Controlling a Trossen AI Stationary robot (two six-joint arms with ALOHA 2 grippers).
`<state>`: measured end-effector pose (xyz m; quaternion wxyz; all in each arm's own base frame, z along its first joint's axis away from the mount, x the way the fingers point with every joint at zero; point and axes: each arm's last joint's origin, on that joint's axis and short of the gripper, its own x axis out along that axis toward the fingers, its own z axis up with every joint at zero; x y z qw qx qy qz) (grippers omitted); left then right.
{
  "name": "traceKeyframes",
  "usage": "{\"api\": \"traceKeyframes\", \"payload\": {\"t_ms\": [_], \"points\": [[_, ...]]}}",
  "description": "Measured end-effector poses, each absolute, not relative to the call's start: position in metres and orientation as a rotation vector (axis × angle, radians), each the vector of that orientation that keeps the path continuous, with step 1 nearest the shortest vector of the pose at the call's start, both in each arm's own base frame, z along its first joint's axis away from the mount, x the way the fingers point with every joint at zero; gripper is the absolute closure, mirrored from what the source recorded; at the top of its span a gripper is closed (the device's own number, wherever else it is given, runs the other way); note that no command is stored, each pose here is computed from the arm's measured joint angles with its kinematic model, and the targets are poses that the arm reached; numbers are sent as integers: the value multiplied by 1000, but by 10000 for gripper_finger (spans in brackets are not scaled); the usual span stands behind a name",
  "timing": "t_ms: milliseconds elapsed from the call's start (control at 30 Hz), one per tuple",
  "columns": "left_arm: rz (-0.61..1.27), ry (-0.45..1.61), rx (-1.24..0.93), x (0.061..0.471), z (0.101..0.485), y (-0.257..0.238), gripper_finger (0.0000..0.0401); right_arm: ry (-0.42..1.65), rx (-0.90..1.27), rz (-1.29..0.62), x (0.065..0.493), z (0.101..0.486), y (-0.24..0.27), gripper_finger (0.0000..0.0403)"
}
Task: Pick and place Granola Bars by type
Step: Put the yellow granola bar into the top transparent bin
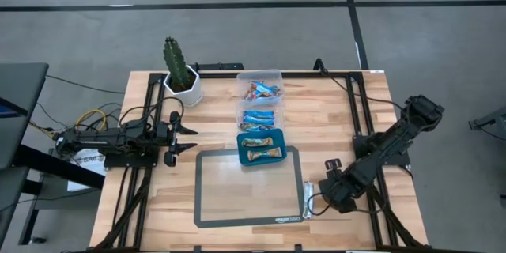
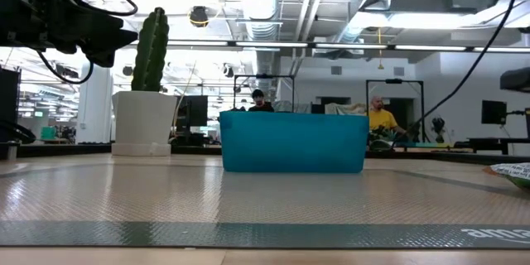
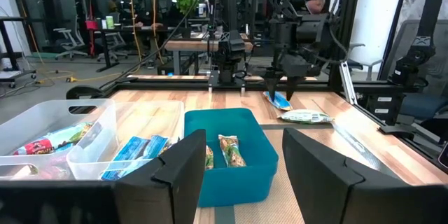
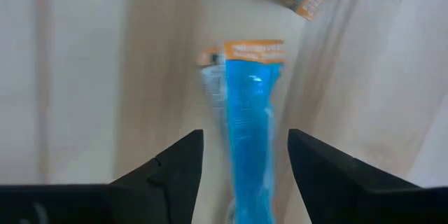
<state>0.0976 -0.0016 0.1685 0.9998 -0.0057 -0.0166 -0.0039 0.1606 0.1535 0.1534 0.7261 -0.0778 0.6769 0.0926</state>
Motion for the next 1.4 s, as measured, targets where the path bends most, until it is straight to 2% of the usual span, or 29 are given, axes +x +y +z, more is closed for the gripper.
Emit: {"api": "traceKeyframes", "payload": {"t_ms": [367, 700, 833, 1033, 1267, 1400], "points": [[-8, -34, -11, 98, 169, -2, 218, 1533, -170, 180, 173, 131, 157, 212], [-9, -33, -11, 98, 169, -2, 218, 1507, -130, 161, 174, 136, 155, 297], [-9, -33, -11, 98, 168, -2, 218, 1484, -85, 122, 178, 137, 155, 318], [-9, -34, -11, 98, 169, -2, 218, 1390, 21, 115, 187, 163, 146, 322], [-9, -33, -11, 98, 168, -2, 218, 1189, 192, 98, 200, 215, 115, 322], [-9, -33, -11, 98, 168, -2, 218, 1043, 200, 72, 216, 249, 91, 322]]}}
